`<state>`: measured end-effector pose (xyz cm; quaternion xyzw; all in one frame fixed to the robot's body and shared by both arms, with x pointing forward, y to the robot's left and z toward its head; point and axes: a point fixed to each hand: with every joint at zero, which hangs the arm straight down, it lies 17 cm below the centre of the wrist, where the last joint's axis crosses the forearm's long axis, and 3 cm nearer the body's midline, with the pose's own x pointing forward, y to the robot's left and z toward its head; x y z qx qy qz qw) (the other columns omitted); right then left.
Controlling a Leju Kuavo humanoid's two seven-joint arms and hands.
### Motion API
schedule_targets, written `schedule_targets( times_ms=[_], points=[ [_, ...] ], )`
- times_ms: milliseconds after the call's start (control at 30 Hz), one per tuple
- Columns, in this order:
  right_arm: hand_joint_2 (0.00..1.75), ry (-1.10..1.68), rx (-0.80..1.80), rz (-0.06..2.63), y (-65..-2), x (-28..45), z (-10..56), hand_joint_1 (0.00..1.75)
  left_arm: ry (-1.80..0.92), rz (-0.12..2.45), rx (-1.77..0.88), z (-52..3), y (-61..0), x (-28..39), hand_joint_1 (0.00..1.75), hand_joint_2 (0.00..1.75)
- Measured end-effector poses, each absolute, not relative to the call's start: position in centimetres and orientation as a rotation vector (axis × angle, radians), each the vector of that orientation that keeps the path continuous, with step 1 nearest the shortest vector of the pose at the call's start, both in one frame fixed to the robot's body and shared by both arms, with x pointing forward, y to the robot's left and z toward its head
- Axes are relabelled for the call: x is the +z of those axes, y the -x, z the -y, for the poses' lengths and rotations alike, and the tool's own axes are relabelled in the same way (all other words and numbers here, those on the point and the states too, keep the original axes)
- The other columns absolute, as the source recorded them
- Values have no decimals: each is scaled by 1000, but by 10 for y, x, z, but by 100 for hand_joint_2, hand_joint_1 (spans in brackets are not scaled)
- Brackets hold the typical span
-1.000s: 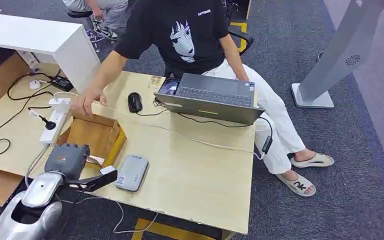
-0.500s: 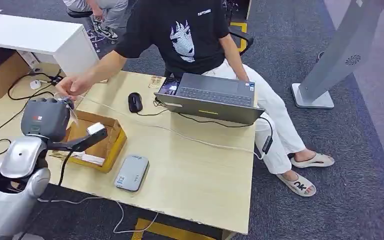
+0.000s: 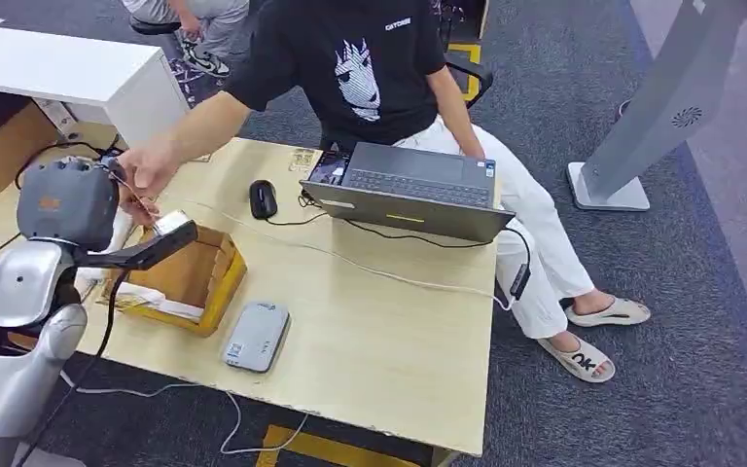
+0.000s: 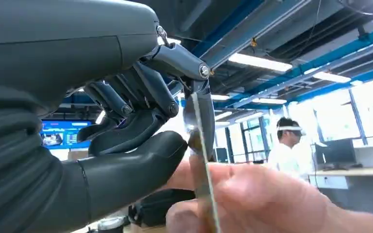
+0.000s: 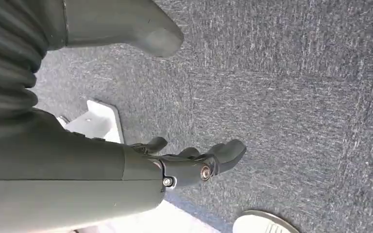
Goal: Pass the card to the sensor for recognition and then transmit it.
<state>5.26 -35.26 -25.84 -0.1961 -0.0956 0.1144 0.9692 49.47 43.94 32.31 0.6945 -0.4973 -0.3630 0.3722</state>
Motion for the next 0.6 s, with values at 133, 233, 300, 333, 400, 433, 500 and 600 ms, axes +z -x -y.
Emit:
schedule_targets(
  times_ms=[133,233,300,333,400,433,500,600],
  points=[
    [175,395,238,174,-47,-259,353,0,-1791,1294,-894,-443,-498,337,175,175],
    [175,396,239,165,-43,-259,354,0,-1789,1309,-859,-448,-500,345,0,175],
    [175,397,244,163,-42,-259,354,0,-1778,1328,-836,-449,-500,348,0,175],
    [175,398,247,163,-42,-259,354,0,-1772,1341,-823,-448,-500,349,0,175],
    [175,400,254,164,-42,-259,355,0,-1753,1366,-801,-444,-500,348,0,175],
    [175,401,257,166,-42,-259,355,0,-1739,1376,-791,-442,-500,348,0,175],
    [175,404,256,168,-42,-259,355,0,-1714,1389,-779,-439,-501,345,0,175],
    [175,407,251,168,-41,-259,356,0,-1694,1401,-770,-435,-502,341,0,175]
  ],
)
